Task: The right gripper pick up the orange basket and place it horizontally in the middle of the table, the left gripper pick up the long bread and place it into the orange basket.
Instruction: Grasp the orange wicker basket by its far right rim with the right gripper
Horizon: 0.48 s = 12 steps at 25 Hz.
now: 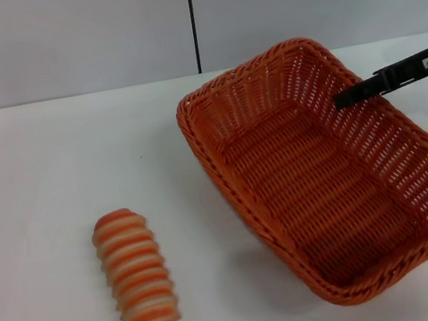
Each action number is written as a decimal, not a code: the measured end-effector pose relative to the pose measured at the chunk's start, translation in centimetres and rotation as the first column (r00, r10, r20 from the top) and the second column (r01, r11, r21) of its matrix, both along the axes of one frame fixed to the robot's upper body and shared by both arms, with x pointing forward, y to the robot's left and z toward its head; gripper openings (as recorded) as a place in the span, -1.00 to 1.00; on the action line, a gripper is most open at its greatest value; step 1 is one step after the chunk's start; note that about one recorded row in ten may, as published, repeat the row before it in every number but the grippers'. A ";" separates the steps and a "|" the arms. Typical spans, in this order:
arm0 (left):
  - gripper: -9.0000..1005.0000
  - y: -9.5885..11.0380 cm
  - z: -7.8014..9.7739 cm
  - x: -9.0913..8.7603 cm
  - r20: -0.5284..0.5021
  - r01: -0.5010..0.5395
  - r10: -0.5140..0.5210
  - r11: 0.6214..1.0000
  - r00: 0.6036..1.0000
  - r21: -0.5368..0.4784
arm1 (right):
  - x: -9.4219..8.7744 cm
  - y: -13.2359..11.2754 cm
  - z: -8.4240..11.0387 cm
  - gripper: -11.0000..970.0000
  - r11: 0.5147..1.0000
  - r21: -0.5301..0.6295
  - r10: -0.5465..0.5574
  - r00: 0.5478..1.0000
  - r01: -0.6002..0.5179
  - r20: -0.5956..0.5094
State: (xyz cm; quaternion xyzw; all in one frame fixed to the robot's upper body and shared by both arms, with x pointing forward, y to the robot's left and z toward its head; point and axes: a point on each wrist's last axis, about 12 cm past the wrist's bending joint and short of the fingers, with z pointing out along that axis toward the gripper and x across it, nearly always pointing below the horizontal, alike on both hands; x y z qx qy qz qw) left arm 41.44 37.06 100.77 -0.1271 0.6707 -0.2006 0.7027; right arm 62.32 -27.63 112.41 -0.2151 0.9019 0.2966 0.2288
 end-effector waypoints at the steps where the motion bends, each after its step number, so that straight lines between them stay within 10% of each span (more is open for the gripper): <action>1: 0.62 0.0 0.0 0.0 0.000 0.000 0.000 1.000 1.000 0.000 | 0.0 0.1 -0.2 0.16 1.000 0.005 -0.001 1.000 0.001 0.001; 12: 0.62 0.4 0.0 -0.2 -0.008 -0.007 0.007 1.000 1.000 0.007 | 0.2 2.4 -1.3 0.14 1.000 -0.017 0.018 1.000 -0.018 -0.016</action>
